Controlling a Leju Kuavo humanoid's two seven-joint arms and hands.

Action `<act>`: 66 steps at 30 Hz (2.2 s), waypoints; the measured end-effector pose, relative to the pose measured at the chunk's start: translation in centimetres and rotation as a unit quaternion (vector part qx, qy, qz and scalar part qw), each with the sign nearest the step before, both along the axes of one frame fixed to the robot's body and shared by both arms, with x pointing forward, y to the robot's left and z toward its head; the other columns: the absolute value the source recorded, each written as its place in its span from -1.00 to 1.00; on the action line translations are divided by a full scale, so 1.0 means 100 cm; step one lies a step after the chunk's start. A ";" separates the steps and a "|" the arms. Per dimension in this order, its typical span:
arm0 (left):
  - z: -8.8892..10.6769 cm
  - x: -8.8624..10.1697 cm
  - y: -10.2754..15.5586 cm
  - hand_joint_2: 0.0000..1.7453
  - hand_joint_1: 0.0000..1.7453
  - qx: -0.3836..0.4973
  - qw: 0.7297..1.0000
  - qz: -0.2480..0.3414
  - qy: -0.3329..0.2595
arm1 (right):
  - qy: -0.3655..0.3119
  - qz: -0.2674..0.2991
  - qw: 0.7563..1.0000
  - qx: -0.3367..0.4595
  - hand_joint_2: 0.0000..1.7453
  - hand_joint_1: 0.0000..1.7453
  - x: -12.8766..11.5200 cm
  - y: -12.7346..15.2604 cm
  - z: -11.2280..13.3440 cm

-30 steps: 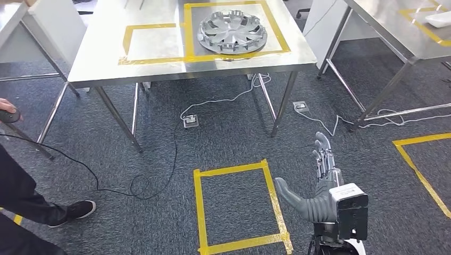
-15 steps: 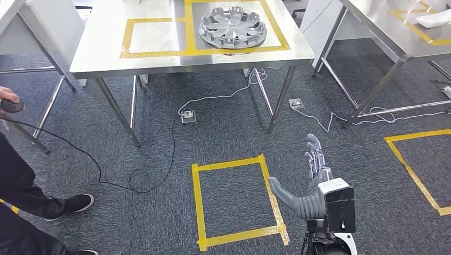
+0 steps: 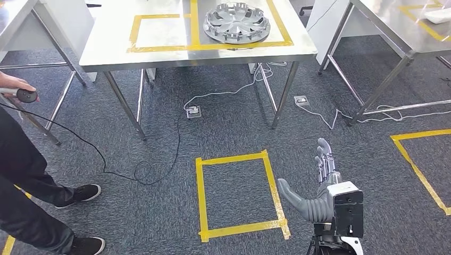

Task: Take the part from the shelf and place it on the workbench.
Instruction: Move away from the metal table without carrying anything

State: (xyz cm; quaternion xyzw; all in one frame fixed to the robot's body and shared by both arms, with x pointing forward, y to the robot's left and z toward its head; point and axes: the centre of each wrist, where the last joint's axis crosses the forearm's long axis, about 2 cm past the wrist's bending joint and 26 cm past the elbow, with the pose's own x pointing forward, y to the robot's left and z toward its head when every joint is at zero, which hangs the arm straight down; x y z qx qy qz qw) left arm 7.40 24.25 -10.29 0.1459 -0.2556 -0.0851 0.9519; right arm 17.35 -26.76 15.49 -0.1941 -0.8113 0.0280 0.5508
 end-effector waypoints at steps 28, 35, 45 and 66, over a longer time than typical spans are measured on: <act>-0.001 -0.001 0.001 -1.00 -1.00 -0.020 1.000 -0.010 0.016 | -0.003 -0.071 0.995 0.063 -1.00 -1.00 -0.002 -0.011 -0.014; -0.001 0.000 0.000 -1.00 -1.00 -0.021 0.999 -0.028 0.025 | 0.118 -0.067 0.982 0.128 -1.00 -1.00 0.014 -0.016 -0.068; -0.001 -0.003 -0.003 -1.00 -1.00 -0.019 0.998 -0.047 0.034 | 0.371 -0.115 0.889 0.243 -1.00 -1.00 -0.002 -0.039 -0.184; -0.001 -0.005 -0.005 -1.00 -1.00 -0.023 0.995 -0.085 0.037 | 0.616 -0.320 0.663 0.280 -1.00 -1.00 -0.068 -0.083 -0.247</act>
